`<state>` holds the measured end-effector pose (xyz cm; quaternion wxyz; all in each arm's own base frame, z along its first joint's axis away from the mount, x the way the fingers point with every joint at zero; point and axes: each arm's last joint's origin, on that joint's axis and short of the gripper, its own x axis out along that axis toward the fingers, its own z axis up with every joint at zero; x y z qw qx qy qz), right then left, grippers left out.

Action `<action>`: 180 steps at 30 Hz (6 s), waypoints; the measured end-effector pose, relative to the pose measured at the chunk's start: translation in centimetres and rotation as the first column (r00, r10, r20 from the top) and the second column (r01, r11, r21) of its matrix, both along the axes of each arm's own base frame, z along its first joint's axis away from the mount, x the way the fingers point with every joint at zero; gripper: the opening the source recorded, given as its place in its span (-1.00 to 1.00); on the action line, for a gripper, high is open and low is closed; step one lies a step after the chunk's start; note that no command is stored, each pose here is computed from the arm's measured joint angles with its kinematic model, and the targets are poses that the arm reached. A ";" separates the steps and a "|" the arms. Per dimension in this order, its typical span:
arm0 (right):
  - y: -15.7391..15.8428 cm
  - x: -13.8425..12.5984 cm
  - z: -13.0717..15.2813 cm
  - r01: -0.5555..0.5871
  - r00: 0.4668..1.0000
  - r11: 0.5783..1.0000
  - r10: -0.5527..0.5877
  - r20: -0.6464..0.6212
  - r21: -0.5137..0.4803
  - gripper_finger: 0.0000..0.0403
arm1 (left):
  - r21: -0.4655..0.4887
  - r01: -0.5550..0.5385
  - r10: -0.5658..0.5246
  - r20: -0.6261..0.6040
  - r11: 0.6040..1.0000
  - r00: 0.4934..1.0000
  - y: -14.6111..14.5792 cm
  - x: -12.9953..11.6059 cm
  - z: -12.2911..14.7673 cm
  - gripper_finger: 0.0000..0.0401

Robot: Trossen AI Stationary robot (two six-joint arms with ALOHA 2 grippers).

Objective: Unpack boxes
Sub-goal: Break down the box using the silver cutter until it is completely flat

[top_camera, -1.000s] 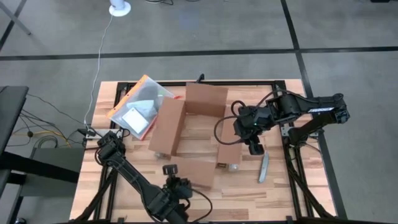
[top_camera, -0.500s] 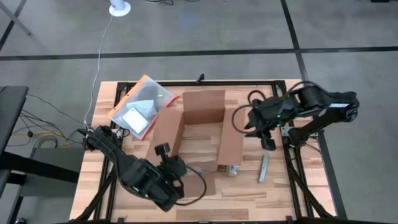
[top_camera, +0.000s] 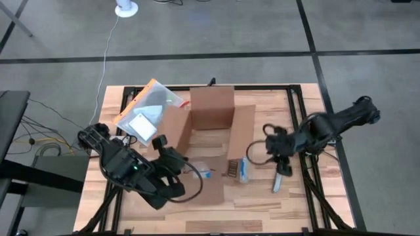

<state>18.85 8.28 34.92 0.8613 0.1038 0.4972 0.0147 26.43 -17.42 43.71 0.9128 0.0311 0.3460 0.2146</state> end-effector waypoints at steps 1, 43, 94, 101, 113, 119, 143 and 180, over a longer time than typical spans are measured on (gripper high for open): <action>0.4 0.4 -0.9 -0.004 0.999 1.000 0.003 0.043 0.012 -0.41 | -0.005 -0.003 0.003 0.005 1.000 1.000 0.1 -0.1 0.1 -1.00; -2.9 -0.2 -2.3 0.162 0.960 0.978 -0.125 0.252 -0.131 -0.41 | -0.274 -0.258 0.201 -0.219 0.926 0.955 10.1 5.5 -1.8 -0.38; -0.3 -1.5 -8.5 0.174 0.981 0.981 -0.165 0.102 -0.084 -0.41 | -0.424 -0.702 0.547 -0.441 0.573 0.712 16.4 3.5 -14.7 -0.27; -0.3 -1.5 -8.5 0.174 0.981 0.981 -0.165 0.104 -0.083 -0.41 | -0.465 -0.689 0.535 -0.435 0.555 0.724 16.2 3.8 -14.6 -0.27; -0.3 -1.5 -8.5 0.166 0.982 0.982 -0.156 0.104 -0.089 -0.41 | -0.500 -0.662 0.533 -0.396 0.558 0.748 16.2 4.0 -13.5 -0.27; -0.3 -1.5 -8.5 0.165 0.983 0.982 -0.156 0.101 -0.091 -0.41 | -0.527 -0.645 0.538 -0.366 0.553 0.760 16.1 4.3 -13.4 -0.27; -0.4 -1.6 -8.5 0.169 0.983 0.981 -0.161 0.090 -0.097 -0.41 | -0.594 -0.573 0.451 -0.359 0.564 0.817 15.5 4.6 -20.1 -0.88; -6.6 7.5 1.0 0.278 0.877 0.951 -0.308 0.370 0.135 -0.41 | -0.790 0.286 0.077 0.386 0.541 0.919 18.8 9.8 -16.3 -1.00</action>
